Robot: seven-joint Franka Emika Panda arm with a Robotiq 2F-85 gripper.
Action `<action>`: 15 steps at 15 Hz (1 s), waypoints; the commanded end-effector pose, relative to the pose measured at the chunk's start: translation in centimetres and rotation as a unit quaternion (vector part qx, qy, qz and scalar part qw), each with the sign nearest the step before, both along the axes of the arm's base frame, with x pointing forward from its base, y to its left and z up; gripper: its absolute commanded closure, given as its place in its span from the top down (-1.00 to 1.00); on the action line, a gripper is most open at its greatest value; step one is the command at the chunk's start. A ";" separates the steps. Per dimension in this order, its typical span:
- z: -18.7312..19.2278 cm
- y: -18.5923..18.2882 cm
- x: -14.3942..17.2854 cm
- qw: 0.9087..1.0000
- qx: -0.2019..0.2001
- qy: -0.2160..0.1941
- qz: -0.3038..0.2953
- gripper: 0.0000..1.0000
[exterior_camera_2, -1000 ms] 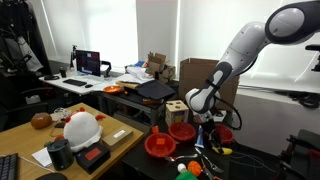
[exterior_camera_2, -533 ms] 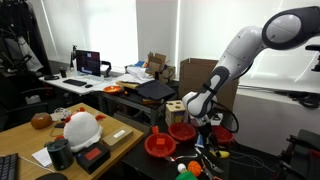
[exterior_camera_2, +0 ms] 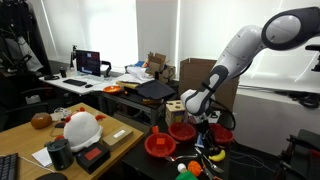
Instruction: Remove the banana from the red bowl
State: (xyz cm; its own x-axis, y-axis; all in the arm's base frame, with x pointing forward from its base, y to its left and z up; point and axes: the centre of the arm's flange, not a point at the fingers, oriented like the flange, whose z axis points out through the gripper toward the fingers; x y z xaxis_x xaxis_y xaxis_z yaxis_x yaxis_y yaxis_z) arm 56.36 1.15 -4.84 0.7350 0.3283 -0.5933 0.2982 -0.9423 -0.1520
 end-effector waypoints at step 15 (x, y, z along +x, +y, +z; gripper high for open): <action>23.3 -11.8 5.2 0.963 0.012 -0.178 -0.199 1.00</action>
State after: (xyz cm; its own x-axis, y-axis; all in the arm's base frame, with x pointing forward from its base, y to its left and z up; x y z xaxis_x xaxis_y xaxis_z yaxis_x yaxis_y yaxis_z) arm 63.46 -9.35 14.47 0.9403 0.0580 -0.3353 0.0131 -0.9908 -0.1347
